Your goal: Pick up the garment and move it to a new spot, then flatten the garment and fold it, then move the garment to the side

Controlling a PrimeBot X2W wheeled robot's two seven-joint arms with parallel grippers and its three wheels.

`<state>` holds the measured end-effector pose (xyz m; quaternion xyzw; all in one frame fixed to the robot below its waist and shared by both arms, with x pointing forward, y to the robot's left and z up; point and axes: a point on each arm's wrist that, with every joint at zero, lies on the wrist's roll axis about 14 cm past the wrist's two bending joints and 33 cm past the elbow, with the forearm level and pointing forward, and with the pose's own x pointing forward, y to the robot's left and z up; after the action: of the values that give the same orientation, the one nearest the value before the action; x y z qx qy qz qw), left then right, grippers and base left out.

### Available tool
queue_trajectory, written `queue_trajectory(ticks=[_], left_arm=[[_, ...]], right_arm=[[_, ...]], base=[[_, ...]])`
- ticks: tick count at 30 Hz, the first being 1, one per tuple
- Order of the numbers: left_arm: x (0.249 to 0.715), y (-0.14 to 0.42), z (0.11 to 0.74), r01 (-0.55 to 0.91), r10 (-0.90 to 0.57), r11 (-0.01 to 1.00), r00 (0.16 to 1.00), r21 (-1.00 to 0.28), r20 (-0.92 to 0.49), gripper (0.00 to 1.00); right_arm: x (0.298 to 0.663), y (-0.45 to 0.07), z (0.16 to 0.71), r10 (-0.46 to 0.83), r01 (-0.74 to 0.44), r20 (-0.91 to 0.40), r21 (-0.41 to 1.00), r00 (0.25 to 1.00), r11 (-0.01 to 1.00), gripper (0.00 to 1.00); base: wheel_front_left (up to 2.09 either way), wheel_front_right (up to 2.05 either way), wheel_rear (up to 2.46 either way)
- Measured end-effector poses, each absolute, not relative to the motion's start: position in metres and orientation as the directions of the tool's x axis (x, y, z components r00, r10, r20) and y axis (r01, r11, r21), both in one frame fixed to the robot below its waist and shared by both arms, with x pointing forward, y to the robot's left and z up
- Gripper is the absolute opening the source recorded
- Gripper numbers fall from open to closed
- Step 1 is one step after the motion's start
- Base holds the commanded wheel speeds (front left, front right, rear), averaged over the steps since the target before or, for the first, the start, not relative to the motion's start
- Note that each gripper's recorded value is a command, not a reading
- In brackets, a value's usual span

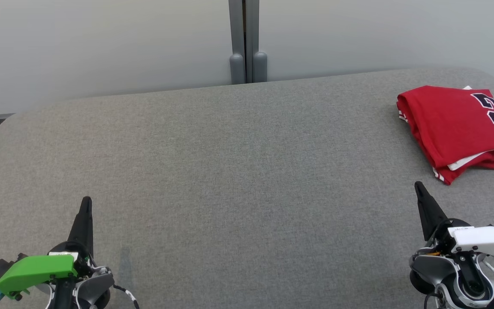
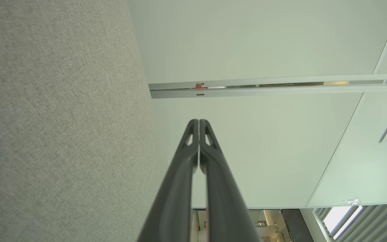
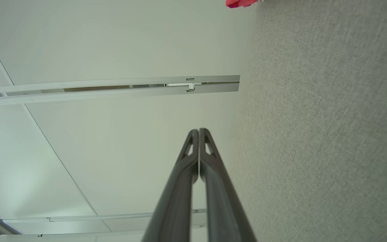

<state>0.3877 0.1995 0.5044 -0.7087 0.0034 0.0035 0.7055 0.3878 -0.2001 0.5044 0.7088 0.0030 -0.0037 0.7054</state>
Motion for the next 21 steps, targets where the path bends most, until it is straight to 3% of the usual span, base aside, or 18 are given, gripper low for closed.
queue_trajectory(ticks=[21], left_arm=[[0.3876, 0.1994, 0.5044, -0.01, -0.002, -0.005, 1.0, -1.0, -0.01, 0.0]], right_arm=[[0.3878, -0.2001, 0.5045, -0.001, 0.009, -0.009, 1.0, 1.0, -0.006, 0.0]], base=[[0.0, 0.0, 0.0]])
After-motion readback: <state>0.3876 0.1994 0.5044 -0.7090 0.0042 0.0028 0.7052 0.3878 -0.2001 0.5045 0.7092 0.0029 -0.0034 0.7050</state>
